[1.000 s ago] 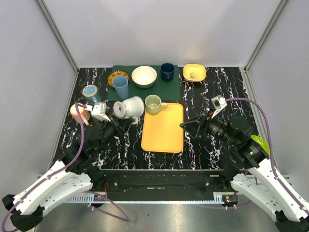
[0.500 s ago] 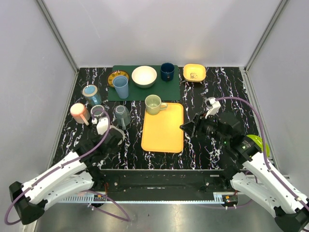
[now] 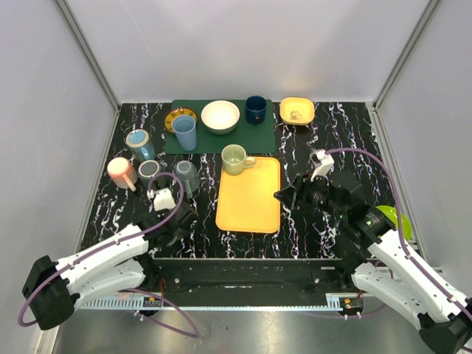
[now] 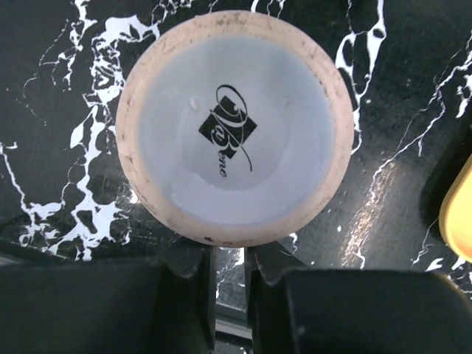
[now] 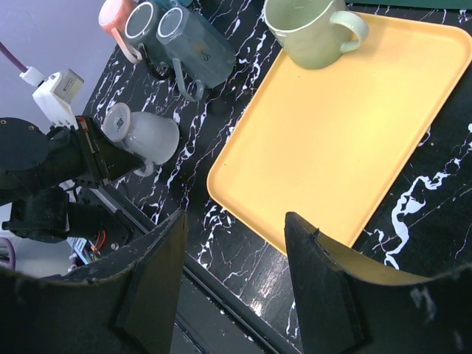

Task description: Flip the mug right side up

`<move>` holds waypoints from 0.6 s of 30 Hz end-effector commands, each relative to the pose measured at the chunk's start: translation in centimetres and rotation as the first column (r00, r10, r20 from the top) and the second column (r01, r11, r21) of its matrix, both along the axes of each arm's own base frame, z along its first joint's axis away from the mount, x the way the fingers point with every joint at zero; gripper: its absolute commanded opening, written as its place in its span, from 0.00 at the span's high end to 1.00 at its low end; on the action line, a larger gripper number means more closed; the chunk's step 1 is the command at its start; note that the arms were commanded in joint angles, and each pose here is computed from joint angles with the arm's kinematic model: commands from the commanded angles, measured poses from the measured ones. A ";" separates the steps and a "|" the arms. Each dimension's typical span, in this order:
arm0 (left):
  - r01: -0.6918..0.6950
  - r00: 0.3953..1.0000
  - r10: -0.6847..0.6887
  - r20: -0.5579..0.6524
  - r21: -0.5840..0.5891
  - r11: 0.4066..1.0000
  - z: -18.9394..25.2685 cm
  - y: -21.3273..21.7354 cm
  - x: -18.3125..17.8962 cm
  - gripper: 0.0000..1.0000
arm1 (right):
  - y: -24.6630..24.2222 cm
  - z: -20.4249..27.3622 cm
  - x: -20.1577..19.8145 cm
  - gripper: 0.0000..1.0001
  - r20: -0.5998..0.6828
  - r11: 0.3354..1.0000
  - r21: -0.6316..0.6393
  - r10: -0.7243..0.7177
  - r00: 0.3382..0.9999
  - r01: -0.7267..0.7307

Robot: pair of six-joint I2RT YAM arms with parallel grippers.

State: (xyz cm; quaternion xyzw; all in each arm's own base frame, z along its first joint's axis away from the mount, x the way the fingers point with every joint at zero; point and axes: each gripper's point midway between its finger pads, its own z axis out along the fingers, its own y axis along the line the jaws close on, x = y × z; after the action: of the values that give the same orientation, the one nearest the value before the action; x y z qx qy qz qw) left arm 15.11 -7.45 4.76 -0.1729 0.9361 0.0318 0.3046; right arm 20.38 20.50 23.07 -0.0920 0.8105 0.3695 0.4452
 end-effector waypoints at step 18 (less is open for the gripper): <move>0.114 0.971 -0.065 0.229 -0.209 0.971 8.0 -3.5 1.8 0.31 | 0.2 -1.5 5.9 0.39 0.049 0.978 -0.174 -0.106 0.993 0.113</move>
State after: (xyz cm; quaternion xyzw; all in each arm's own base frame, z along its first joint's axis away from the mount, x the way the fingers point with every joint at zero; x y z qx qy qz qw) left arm 16.43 -9.61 8.50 -0.1779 0.9163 -0.0556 0.3545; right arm 22.81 21.00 20.37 -0.0881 0.8434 0.3232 0.4201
